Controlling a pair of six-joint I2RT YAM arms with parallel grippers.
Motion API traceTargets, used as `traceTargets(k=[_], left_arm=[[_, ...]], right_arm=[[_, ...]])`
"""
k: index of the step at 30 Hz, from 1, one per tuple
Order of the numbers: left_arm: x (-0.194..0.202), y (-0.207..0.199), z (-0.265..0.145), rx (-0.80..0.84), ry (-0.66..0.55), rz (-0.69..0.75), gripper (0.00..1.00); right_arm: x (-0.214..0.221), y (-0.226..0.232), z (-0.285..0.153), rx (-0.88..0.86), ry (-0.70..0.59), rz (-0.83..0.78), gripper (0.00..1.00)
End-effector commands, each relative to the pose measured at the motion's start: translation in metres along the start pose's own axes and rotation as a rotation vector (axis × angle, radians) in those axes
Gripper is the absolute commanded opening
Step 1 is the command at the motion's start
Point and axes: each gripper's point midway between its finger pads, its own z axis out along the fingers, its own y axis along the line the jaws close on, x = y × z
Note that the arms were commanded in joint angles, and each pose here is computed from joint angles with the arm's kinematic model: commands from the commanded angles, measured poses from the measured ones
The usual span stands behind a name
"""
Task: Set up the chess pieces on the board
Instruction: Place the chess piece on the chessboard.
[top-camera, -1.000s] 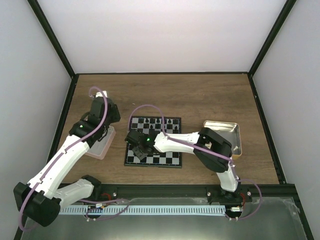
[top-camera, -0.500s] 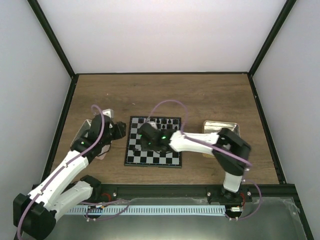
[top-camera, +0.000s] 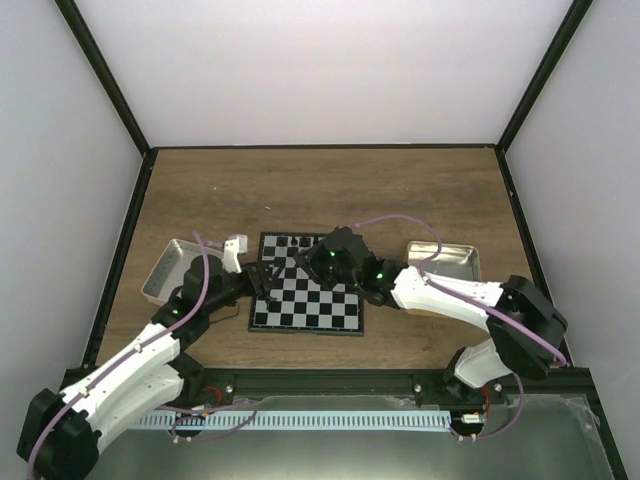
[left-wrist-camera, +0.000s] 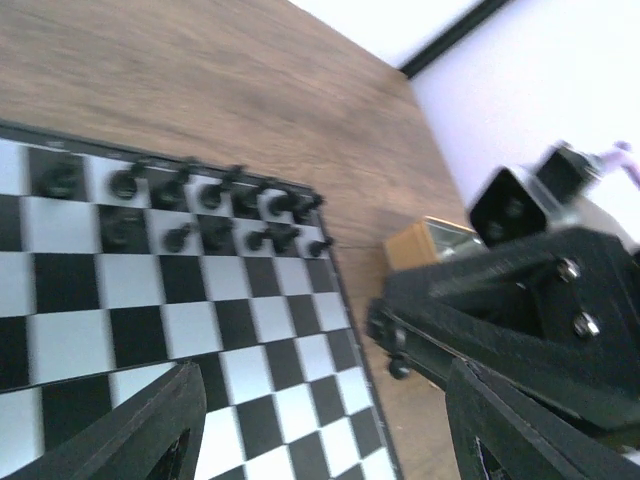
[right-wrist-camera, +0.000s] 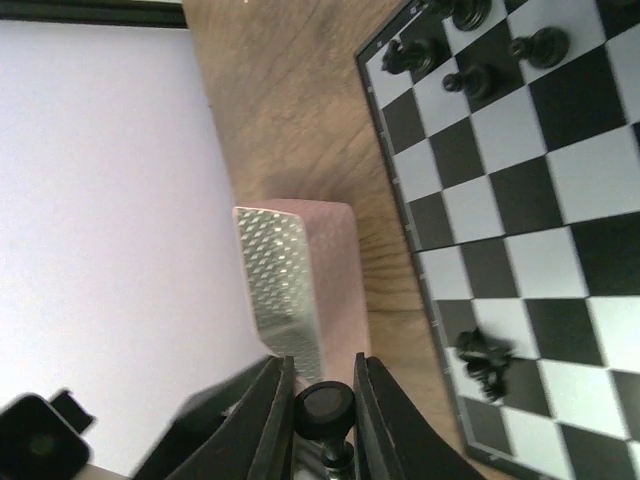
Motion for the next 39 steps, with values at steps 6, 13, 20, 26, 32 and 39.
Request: traceTargets(k=[6, 13, 20, 26, 32, 39], left_arm=[[-0.001, -0.058, 0.012, 0.163, -0.076, 0.083, 0.58], [-0.009, -0.065, 0.011, 0.171, -0.137, 0.078, 0.40], [-0.010, -0.062, 0.013, 0.156, -0.151, 0.077, 0.27], [-0.008, -0.061, 0.016, 0.155, -0.142, 0.075, 0.27], [-0.006, -0.059, 0.016, 0.155, -0.140, 0.071, 0.29], [-0.009, -0.063, 0.016, 0.170, -0.155, 0.076, 0.10]], right_arm=[[-0.004, 0.045, -0.021, -0.177, 0.046, 0.277, 0.15], [0.001, 0.042, -0.021, -0.183, 0.078, 0.294, 0.15], [0.003, 0.042, -0.022, -0.193, 0.089, 0.298, 0.15], [0.006, 0.044, -0.021, -0.208, 0.112, 0.302, 0.15], [0.006, 0.046, -0.023, -0.238, 0.120, 0.320, 0.15], [0.010, 0.047, -0.024, -0.254, 0.155, 0.339, 0.15]])
